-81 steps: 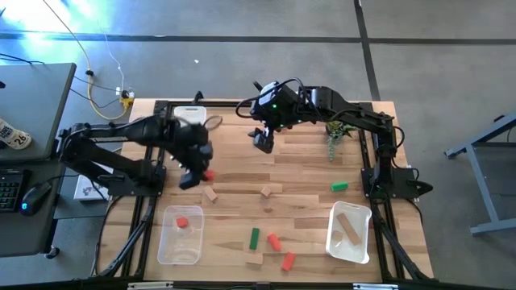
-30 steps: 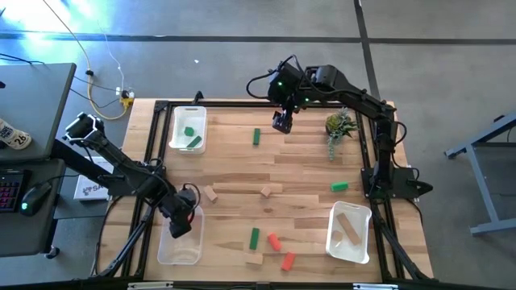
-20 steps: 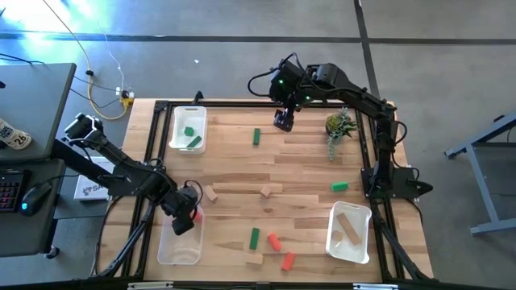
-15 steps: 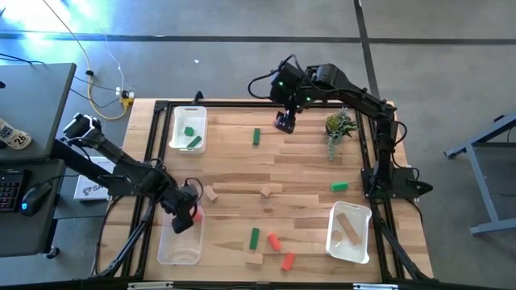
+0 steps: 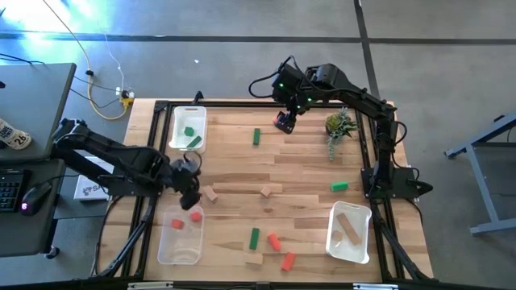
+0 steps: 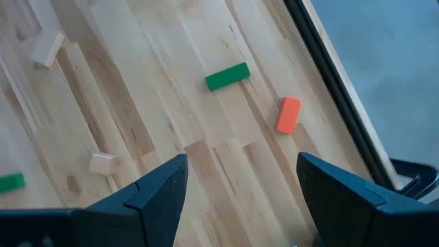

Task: Sort & place blocks by color
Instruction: Put the brown block into the bottom white bin

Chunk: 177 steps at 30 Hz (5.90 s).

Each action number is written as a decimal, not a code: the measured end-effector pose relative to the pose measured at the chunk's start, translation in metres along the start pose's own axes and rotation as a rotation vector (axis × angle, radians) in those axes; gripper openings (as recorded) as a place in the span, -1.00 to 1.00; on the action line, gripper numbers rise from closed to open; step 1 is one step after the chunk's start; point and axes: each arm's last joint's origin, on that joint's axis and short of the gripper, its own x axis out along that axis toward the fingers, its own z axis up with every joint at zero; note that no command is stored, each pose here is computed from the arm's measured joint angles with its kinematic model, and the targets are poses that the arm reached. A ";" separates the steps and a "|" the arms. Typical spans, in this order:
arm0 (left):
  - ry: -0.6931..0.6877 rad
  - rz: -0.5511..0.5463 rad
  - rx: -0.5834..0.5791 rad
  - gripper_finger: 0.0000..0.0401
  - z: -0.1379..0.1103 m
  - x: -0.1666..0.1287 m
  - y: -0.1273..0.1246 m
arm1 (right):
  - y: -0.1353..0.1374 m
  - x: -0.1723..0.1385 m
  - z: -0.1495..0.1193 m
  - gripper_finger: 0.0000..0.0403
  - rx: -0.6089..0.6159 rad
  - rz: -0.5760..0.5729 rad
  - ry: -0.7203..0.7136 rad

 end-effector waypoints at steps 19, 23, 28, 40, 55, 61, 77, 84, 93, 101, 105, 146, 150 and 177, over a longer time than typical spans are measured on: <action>-0.617 0.081 0.006 0.06 0.084 -0.021 0.040 | 0.019 -0.001 -0.006 0.30 0.197 0.008 0.034; -0.696 0.100 0.042 0.06 0.095 -0.026 0.048 | 0.025 -0.001 -0.006 0.30 0.215 -0.013 0.028; -0.741 0.126 0.092 0.06 0.103 -0.031 0.057 | 0.033 -0.002 -0.008 0.30 0.250 -0.023 0.022; -0.770 0.253 0.158 0.06 0.111 -0.037 0.079 | 0.059 -0.004 -0.013 0.30 0.407 -0.059 -0.006; -0.741 0.344 0.146 0.06 0.113 -0.040 0.098 | 0.109 -0.011 -0.029 0.30 0.579 -0.139 -0.115; -0.717 0.358 0.172 0.06 0.111 -0.039 0.098 | 0.137 0.011 -0.032 0.30 0.586 -0.145 -0.066; -0.676 0.368 0.183 0.05 0.109 -0.037 0.099 | 0.166 0.072 -0.023 0.30 0.337 0.008 0.162; -0.653 0.241 0.102 0.05 0.100 -0.041 0.097 | 0.172 0.105 -0.019 0.30 0.266 0.075 0.254; -0.745 0.168 -0.007 0.05 0.079 -0.068 0.093 | 0.182 0.154 -0.023 0.30 0.137 0.038 0.346; -0.743 0.107 -0.054 0.05 0.066 -0.077 0.091 | 0.191 0.196 -0.030 0.30 0.068 0.024 0.430; -0.721 0.082 -0.052 0.05 0.063 -0.077 0.091 | 0.194 0.206 -0.033 0.30 0.060 -0.007 0.434; -0.670 0.111 -0.034 0.05 0.060 -0.074 0.093 | 0.203 0.262 -0.054 -0.28 0.016 -0.006 0.609; -0.670 0.111 -0.034 0.05 0.060 -0.074 0.093 | 0.202 0.261 -0.054 -0.45 -0.014 0.003 0.611; -0.678 0.126 0.017 0.05 0.061 -0.074 0.093 | 0.155 0.164 -0.017 -0.45 0.004 -0.195 0.336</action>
